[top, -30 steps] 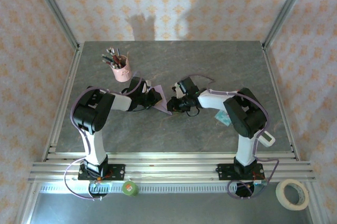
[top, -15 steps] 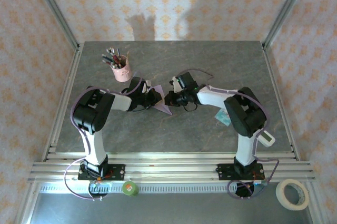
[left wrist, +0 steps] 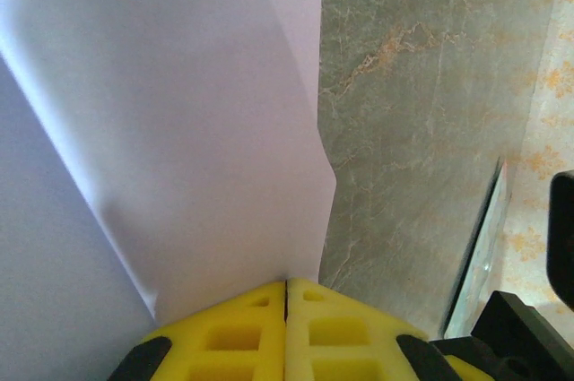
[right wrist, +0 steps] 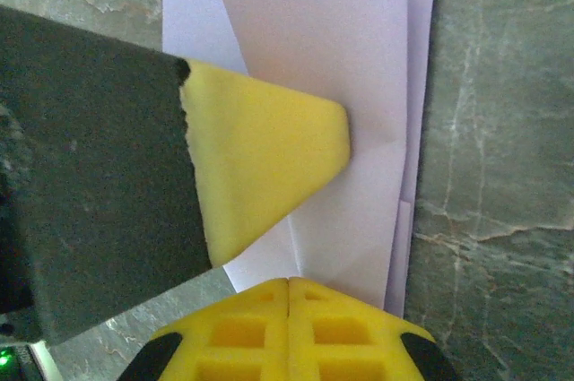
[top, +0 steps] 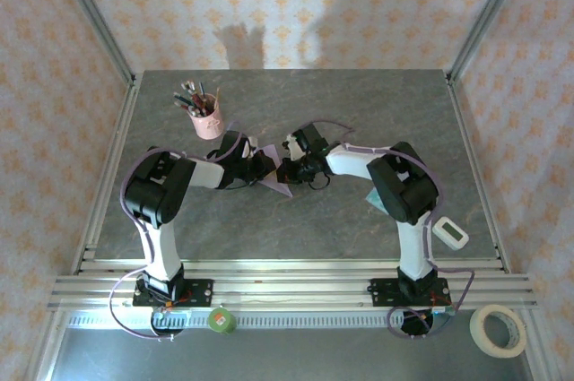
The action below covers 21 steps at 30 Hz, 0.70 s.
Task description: Fold a paper plane with a square sheet of paper (pick it up from the middle)
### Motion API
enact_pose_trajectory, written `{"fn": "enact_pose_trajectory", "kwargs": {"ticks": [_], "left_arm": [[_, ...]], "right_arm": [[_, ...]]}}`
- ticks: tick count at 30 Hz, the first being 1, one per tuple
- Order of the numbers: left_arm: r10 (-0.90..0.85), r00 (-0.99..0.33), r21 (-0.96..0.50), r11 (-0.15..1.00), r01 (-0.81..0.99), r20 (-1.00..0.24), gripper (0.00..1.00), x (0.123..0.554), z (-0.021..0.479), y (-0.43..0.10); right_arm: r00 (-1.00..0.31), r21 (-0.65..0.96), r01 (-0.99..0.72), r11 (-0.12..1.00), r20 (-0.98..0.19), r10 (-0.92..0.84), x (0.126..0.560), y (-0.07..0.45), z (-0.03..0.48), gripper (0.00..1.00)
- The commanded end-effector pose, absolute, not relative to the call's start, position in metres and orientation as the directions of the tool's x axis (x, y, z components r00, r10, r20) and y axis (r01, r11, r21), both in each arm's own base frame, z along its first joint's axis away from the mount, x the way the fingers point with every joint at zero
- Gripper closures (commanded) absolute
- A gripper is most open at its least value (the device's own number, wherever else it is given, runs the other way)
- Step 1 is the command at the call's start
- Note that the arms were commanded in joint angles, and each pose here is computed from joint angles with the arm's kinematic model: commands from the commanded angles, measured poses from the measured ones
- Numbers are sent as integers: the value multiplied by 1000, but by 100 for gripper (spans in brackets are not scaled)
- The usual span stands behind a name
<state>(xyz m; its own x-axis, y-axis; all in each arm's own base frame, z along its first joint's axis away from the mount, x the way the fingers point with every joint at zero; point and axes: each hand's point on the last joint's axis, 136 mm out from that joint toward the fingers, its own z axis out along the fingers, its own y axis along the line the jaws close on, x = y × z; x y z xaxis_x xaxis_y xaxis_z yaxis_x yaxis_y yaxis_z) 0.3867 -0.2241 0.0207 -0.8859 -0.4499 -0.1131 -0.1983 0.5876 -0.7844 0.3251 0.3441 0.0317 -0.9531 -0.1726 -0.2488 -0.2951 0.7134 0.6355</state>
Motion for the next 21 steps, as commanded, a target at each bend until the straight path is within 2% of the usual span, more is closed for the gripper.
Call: {"fn": "enact_pose_trajectory", "kwargs": {"ticks": [1,12,21], "left_arm": [[-466,-884,-671,661,-334,-19,91,362,-26,-207],[-485,-874,-616,696,-369,-23,92,357,-36,-196],[-506,-863,-561,718,-412,-15,93,350,-46,-186]], "right_arm": [[-954,608,-298,736,-224,-202,318,342,20,95],[-957,592,-289,753,-177,-228,306,334,8,95],[-959,543,-277,793,-109,-260,278,311,-3,95]]}}
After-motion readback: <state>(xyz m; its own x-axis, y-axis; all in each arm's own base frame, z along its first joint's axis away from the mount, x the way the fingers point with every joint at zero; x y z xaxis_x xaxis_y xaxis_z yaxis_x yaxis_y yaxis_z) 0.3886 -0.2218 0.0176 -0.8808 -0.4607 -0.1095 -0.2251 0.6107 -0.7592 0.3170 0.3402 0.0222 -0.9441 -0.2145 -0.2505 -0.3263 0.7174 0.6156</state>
